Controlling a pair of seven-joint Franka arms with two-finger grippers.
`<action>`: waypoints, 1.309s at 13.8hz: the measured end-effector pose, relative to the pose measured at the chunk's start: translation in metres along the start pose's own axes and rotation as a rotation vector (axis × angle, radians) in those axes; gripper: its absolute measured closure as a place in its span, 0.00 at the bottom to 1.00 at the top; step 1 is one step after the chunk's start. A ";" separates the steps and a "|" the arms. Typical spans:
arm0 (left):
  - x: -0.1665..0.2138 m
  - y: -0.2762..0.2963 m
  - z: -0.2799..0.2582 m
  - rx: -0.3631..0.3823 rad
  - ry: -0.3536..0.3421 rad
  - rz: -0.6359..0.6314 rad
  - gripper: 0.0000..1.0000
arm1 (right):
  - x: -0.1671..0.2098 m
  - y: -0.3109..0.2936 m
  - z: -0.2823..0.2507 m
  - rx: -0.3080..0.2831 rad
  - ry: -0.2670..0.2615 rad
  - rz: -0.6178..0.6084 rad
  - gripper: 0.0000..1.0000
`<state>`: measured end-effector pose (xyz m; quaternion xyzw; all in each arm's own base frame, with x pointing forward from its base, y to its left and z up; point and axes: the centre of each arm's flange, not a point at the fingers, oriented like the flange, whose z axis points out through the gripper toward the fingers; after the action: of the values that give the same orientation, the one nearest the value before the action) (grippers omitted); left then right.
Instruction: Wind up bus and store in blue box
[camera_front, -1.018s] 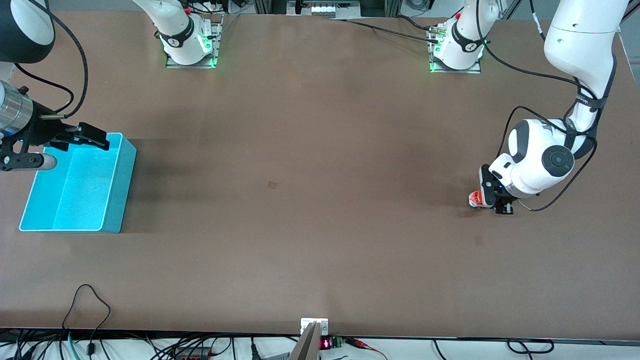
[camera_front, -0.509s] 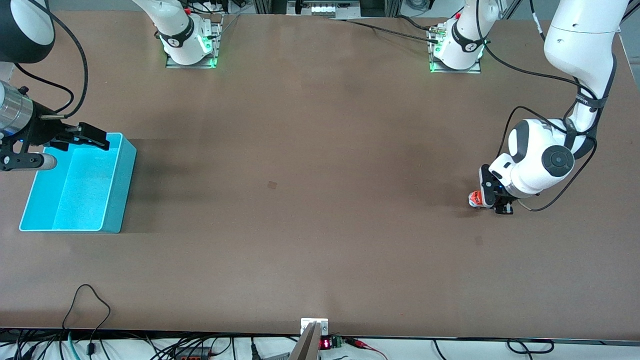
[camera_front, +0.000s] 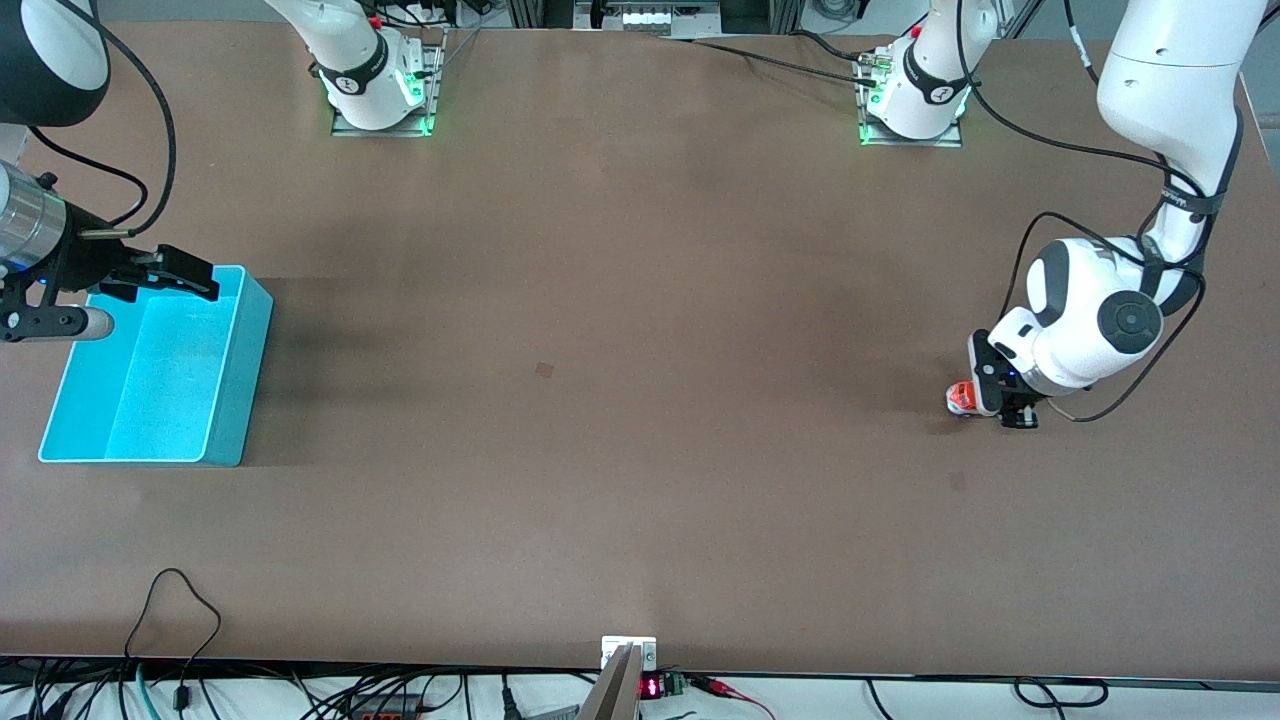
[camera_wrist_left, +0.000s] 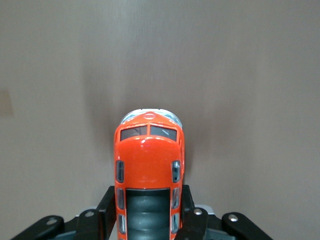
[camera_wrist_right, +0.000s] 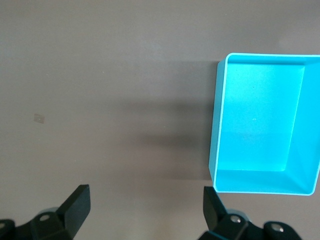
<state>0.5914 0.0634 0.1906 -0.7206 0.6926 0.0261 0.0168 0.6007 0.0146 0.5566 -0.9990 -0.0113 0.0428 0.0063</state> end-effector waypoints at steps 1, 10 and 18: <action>-0.012 0.000 0.001 -0.001 0.000 0.005 0.47 | 0.000 0.000 0.000 0.000 0.000 0.000 0.00; -0.131 0.015 0.008 0.006 -0.001 0.056 0.47 | 0.000 0.000 0.000 0.000 0.000 0.000 0.00; -0.150 0.021 -0.001 -0.141 0.064 0.074 0.03 | 0.000 0.000 0.000 0.000 0.000 0.000 0.00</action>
<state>0.5646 0.2124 0.2013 -0.6943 0.7156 0.0523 -0.0569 0.6008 0.0146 0.5566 -0.9990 -0.0112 0.0426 0.0063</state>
